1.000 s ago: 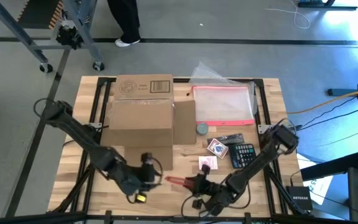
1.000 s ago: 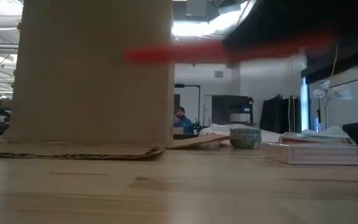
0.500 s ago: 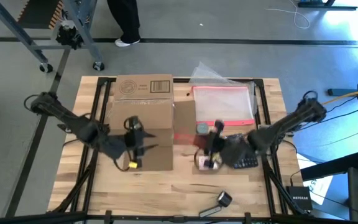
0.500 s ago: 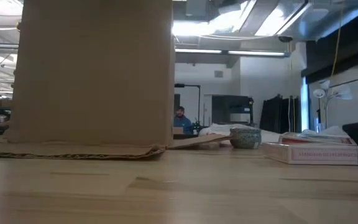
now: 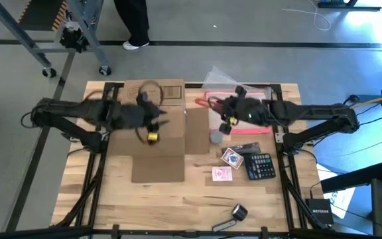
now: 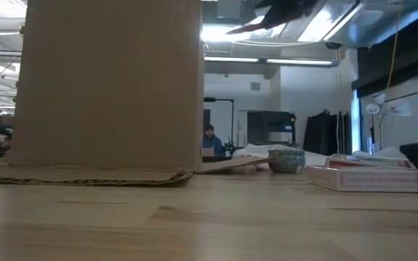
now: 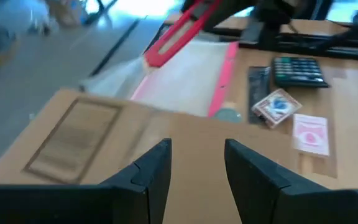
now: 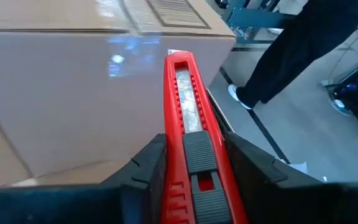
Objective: Unpack boxes
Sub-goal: Break down box until it is fully flat
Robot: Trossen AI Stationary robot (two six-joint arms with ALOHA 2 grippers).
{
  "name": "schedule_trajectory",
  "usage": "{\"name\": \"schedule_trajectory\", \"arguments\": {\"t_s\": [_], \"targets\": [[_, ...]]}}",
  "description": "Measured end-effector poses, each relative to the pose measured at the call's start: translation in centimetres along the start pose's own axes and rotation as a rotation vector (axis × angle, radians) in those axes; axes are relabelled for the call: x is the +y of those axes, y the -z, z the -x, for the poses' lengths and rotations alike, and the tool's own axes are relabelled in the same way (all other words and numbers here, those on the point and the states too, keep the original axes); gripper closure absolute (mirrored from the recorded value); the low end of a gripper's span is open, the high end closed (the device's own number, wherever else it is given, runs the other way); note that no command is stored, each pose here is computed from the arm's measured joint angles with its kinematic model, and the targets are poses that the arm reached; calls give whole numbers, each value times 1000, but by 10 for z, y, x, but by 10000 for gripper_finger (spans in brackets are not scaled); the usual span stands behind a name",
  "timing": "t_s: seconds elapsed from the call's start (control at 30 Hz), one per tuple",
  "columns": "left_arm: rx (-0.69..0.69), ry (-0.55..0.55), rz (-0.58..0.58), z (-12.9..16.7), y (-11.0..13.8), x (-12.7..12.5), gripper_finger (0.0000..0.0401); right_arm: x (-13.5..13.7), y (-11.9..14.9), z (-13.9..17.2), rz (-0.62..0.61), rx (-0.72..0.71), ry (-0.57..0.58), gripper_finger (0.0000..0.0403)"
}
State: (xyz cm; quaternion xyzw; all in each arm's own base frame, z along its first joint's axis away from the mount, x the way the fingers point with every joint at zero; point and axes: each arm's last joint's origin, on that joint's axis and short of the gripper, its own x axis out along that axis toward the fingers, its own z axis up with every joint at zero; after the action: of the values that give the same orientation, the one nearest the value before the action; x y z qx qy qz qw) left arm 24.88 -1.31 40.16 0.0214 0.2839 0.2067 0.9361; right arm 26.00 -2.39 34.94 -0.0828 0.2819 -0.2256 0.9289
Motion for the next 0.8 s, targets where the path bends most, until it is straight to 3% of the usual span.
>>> {"name": "schedule_trajectory", "arguments": {"t_s": [0.13,0.3,0.43,0.8], "targets": [[55,20,53,-11,1,19,261,-24,1,-16,19,3,-22,267],[83,12,64,-22,8,21,261,-40,2,-21,28,-12,-93,267],[84,-14,95,-32,14,22,261,-42,3,-26,49,-15,-149,267],[54,-14,142,-43,19,19,261,-40,-1,-31,113,-59,-146,267]]}}
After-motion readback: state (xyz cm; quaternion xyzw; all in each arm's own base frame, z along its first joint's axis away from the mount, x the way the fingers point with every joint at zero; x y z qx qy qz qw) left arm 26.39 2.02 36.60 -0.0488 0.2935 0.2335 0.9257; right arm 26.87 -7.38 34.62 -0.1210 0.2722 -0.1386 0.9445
